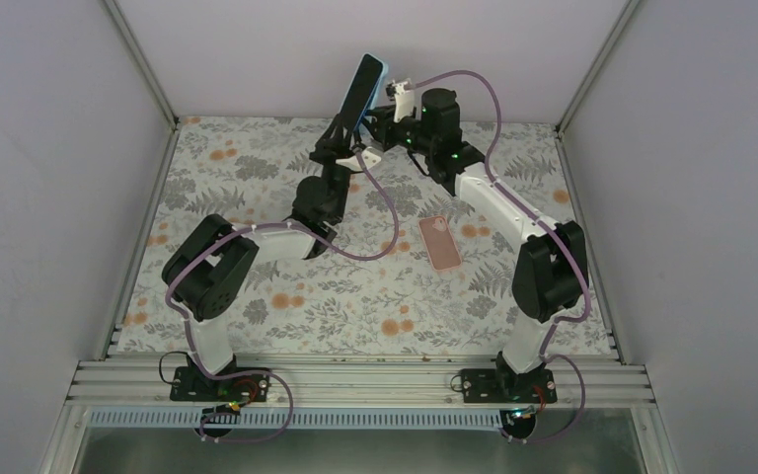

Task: Take the phone out of the phone case
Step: Remove the phone case from the phone.

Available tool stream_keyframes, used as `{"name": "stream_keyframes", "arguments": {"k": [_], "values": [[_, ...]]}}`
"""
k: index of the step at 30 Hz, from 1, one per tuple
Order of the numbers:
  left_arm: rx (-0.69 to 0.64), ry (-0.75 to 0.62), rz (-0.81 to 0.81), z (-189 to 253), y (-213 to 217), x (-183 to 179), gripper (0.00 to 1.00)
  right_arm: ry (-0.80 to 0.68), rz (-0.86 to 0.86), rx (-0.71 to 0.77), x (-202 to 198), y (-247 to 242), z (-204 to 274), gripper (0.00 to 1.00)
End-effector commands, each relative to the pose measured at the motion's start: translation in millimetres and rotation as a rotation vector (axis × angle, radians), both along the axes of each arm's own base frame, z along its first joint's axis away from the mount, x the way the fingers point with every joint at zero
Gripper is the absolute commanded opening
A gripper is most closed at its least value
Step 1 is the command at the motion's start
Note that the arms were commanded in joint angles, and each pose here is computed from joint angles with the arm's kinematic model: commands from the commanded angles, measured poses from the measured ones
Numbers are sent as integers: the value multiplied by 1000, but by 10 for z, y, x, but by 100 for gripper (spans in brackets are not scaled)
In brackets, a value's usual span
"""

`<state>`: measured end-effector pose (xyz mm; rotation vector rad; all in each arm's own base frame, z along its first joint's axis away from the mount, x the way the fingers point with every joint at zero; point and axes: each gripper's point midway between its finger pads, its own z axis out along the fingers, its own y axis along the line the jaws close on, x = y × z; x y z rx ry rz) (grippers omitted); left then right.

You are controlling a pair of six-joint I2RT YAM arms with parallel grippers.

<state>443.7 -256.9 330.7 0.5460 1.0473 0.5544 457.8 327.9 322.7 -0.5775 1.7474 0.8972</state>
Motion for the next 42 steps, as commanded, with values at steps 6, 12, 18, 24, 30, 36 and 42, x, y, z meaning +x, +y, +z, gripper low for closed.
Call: {"name": "stream_keyframes", "arguments": {"k": [6,12,18,24,30,36,42], "values": [[-9,-93,-55,412,-193,-159,22,241,227,-161,-716,551,-851,3],[13,-71,-73,260,-287,-220,8,231,214,-170,-639,575,-851,3],[20,-89,-59,292,-288,-268,2,215,184,-194,-595,465,-895,3],[21,-90,-66,295,-290,-328,2,193,135,-209,-484,291,-870,3],[40,-66,-75,254,-237,-446,2,135,23,-256,-218,-14,-774,3],[50,2,-79,299,-27,-632,2,83,-163,-352,136,-594,-759,3],[85,119,-39,254,221,-763,2,106,-261,-384,349,-1158,-808,3]]}}
